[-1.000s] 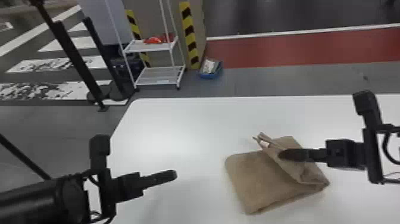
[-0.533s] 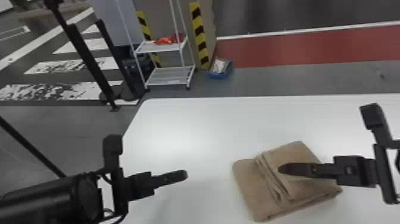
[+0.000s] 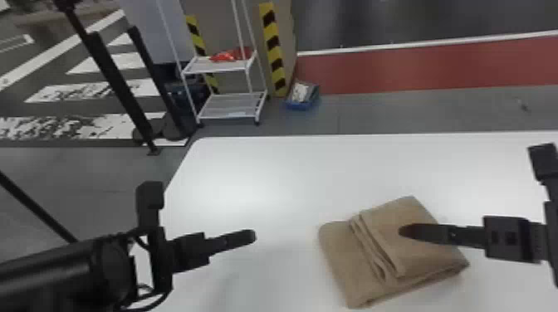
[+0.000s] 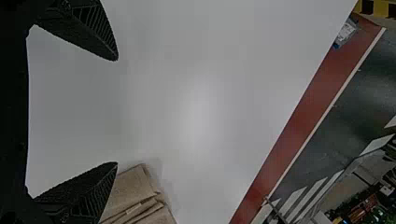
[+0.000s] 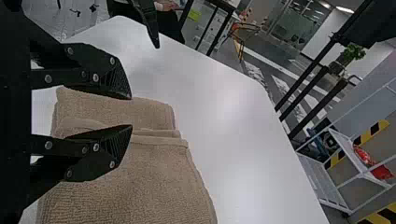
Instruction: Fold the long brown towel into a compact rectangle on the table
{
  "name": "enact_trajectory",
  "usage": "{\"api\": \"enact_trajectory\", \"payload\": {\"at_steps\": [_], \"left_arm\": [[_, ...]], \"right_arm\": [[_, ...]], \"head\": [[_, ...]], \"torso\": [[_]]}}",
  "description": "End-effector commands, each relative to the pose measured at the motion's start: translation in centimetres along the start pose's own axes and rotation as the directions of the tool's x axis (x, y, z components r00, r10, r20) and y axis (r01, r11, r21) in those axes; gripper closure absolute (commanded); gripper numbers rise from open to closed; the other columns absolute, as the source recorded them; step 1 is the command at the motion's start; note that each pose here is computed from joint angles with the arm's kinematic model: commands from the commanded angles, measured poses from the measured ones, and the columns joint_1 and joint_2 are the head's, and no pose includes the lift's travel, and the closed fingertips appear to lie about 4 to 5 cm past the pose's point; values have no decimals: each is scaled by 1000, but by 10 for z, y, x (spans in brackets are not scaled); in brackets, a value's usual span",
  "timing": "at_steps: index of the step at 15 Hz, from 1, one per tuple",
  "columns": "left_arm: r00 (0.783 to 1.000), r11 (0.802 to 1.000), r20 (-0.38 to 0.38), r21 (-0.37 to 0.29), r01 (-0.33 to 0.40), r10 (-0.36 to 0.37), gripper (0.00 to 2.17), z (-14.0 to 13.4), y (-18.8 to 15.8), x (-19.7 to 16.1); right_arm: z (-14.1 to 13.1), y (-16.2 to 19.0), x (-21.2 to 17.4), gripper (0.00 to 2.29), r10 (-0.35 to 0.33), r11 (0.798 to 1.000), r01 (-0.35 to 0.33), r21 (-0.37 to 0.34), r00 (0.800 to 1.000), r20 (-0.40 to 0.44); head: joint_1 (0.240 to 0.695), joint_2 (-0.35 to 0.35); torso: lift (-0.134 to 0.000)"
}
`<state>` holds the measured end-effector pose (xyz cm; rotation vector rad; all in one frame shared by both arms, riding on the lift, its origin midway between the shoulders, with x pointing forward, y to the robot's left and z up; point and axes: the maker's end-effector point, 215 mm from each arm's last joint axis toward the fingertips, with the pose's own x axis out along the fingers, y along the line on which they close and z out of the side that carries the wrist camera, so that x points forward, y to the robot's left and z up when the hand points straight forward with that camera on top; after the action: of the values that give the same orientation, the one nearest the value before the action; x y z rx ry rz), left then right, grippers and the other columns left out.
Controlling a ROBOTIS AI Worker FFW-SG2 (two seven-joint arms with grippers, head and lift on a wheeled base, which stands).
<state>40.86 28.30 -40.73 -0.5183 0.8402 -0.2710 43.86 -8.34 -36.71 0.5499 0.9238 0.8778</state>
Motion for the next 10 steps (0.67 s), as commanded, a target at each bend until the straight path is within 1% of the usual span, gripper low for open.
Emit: {"api": "enact_trajectory", "payload": {"at_steps": [1, 3, 4, 5, 6, 7, 8, 9, 10], "left_arm": [[999, 999, 29, 20, 32, -32, 134, 22, -7, 7], [997, 997, 37, 39, 71, -72, 191, 33, -15, 16], [995, 994, 36, 54, 95, -97, 279, 38, -21, 22], [991, 988, 34, 82, 129, -132, 529, 45, -29, 27], [985, 980, 22, 111, 166, -169, 1089, 48, -39, 35], [987, 976, 9, 147, 159, -162, 1831, 50, -43, 46], [989, 972, -5, 184, 145, -147, 2148, 50, -46, 57], [990, 965, -11, 220, 140, -141, 2142, 52, -49, 68], [990, 960, -25, 240, 141, -139, 2142, 52, -51, 78]], "right_arm": [[-5, -10, -14, 2199, -44, 999, 43, -14, 999, -2], [-9, -17, -25, 2199, -70, 997, 70, -28, 997, -7], [-14, -23, -31, 2199, -90, 995, 89, -34, 996, -19], [-14, -24, -35, 2199, -93, 995, 92, -39, 995, -21], [-19, -28, -40, 2199, -105, 994, 104, -39, 994, -30], [-22, -36, -46, 2199, -131, 991, 129, -41, 991, -37], [-28, -45, -51, 2199, -161, 986, 160, -37, 986, -47], [-34, -52, -54, 2199, -183, 983, 182, -29, 982, -54], [-38, -58, -59, 2199, -200, 980, 199, -25, 978, -61]], "head": [[695, 262], [695, 240], [695, 228], [695, 217], [695, 205], [695, 190], [695, 161], [695, 144], [695, 125]], "torso": [[-125], [-125], [-125], [-125], [-125], [-125], [-125], [-125], [-125]]}}
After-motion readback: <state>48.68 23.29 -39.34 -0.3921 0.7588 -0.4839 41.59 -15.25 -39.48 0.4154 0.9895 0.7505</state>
